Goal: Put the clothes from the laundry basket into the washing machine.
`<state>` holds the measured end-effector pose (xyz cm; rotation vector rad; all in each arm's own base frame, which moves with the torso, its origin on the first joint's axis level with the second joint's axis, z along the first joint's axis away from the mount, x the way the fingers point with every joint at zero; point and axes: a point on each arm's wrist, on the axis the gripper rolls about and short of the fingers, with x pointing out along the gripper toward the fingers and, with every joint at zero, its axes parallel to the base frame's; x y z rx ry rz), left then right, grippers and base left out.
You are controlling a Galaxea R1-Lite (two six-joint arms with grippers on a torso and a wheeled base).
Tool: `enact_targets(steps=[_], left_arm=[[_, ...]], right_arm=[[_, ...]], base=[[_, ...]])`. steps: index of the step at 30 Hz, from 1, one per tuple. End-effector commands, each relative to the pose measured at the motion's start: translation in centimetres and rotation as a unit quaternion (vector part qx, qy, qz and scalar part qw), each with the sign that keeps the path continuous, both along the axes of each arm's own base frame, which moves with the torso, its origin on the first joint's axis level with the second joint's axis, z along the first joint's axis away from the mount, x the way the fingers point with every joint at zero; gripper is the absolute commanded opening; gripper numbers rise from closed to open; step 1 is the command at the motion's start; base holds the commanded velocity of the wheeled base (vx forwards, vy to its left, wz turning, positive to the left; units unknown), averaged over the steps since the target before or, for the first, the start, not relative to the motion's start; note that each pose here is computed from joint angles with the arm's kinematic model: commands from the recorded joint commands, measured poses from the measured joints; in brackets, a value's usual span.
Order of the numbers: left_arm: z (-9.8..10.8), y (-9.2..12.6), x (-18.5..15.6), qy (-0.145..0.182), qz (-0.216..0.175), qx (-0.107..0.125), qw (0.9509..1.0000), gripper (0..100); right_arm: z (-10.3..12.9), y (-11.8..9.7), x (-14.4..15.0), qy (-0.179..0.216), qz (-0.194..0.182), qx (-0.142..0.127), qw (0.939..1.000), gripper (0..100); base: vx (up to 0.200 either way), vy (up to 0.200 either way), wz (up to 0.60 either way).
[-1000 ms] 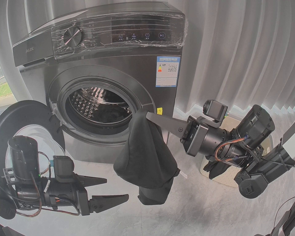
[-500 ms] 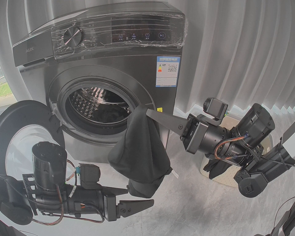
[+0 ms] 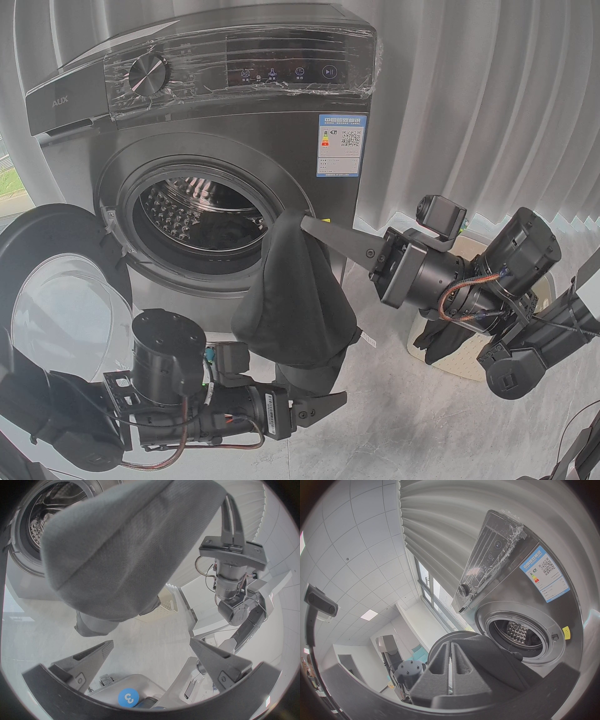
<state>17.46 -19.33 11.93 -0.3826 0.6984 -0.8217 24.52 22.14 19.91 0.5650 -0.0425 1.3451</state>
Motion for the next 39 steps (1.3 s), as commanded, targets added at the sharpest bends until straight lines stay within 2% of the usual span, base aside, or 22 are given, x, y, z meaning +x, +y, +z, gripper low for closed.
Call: enact_targets(steps=[1, 5, 8, 17, 26, 33, 34, 39], left_arm=[[-1.8, -1.1, 0.9, 0.018, 0.001, 0.014, 0.9997, 100], [-2.5, -1.9, 1.6, 0.017, 0.005, 0.004, 0.9998, 100], [-3.0, -2.3, 2.0, 0.021, 0.023, -0.003, 0.9995, 100], [-4.2, -3.2, 3.3, -0.004, 0.048, -0.018, 0.9987, 100], [-3.4, -3.5, 4.0, -0.036, 0.066, -0.048, 0.9960, 100], [-3.1, -3.4, 4.3, -0.044, 0.072, -0.057, 0.9948, 100], [-3.1, -3.3, 4.3, -0.045, 0.075, -0.056, 0.9946, 0], [-3.0, -3.4, 4.3, -0.050, 0.078, -0.060, 0.9939, 0]], right_arm=[[0.3, -0.2, 0.0, -0.004, -0.002, 0.003, 1.0000, 0], [0.3, -0.1, 0.0, -0.004, -0.001, 0.003, 1.0000, 0], [0.3, -0.1, -0.1, -0.004, 0.000, 0.003, 1.0000, 0], [0.2, 0.0, -0.2, -0.003, 0.002, 0.002, 1.0000, 0], [0.1, 0.0, -0.3, -0.002, 0.002, 0.001, 1.0000, 0], [0.1, -0.1, -0.2, -0.002, 0.000, 0.000, 1.0000, 0], [0.1, -0.1, -0.2, -0.002, 0.000, 0.000, 1.0000, 0], [0.0, -0.1, -0.2, -0.002, 0.000, -0.001, 1.0000, 0]], base=[[0.000, 0.000, 0.00], [0.000, 0.000, 0.00], [0.000, 0.000, 0.00], [0.000, 0.000, 0.00], [0.000, 0.000, 0.00], [0.000, 0.000, 0.00], [0.000, 0.000, 0.00], [0.000, 0.000, 0.00]])
